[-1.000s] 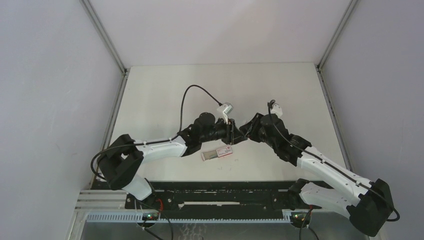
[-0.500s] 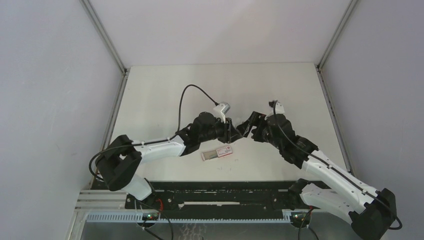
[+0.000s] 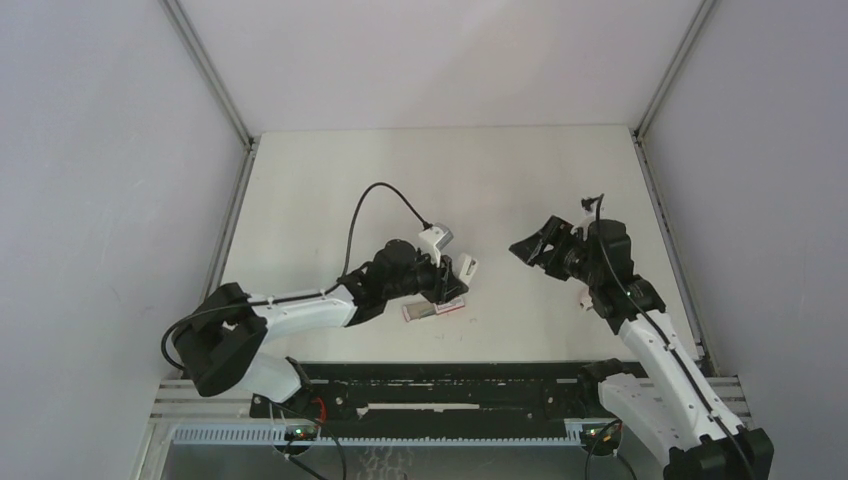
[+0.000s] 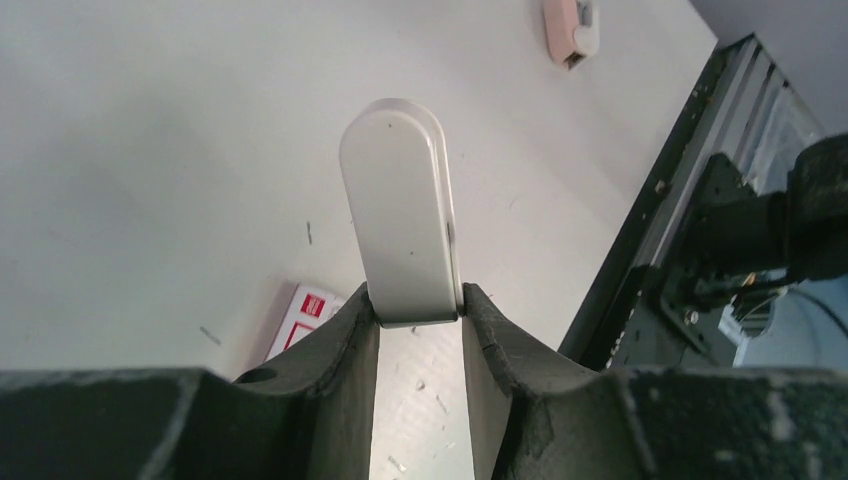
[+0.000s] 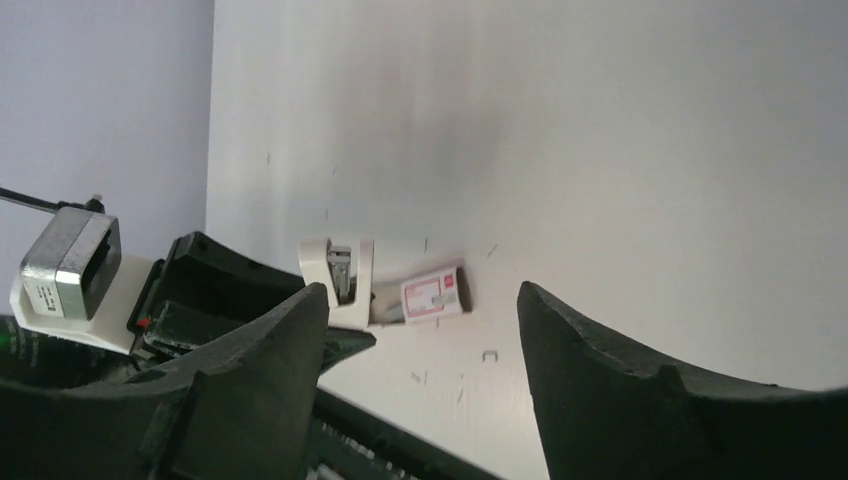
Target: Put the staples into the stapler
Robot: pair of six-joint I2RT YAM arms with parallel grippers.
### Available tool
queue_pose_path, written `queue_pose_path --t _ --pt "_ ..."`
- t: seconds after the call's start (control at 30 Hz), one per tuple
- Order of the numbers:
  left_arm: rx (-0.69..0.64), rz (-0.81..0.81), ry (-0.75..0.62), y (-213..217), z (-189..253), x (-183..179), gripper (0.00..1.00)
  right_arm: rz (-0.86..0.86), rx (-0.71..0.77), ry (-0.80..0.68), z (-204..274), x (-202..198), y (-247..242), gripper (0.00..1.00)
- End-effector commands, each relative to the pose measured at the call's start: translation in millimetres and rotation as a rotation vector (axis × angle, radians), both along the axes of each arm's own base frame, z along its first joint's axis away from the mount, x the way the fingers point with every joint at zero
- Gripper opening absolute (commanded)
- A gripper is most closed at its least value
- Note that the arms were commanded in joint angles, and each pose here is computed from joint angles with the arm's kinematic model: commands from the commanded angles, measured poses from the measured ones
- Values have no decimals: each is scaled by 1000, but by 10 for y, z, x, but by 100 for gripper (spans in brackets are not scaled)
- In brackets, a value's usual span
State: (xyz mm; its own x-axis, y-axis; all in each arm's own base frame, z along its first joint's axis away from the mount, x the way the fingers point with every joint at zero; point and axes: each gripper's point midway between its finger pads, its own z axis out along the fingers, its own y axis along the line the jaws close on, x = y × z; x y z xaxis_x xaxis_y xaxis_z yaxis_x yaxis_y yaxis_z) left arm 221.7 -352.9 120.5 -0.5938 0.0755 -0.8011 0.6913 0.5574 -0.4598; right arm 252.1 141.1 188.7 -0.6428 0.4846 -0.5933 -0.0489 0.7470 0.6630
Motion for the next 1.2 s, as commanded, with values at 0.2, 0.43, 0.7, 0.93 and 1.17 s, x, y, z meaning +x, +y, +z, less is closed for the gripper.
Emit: queue_pose_path --t 0.2,0.43,0.7,0.93,1.17 --pt "-12 -132 -258 19 345 -193 0 349 196 94 -9 -319 517 60" --pt "7 -138 -290 -12 373 -252 0 401 220 129 -59 -351 706 46" --pt "-2 -150 -309 -26 430 -313 0 389 225 167 -183 -333 745 30" --pt "-6 -166 -319 -44 458 -359 0 392 225 171 -207 -327 759 24" --pt "-5 -172 -331 -64 485 -379 0 423 247 174 -196 -356 806 20"
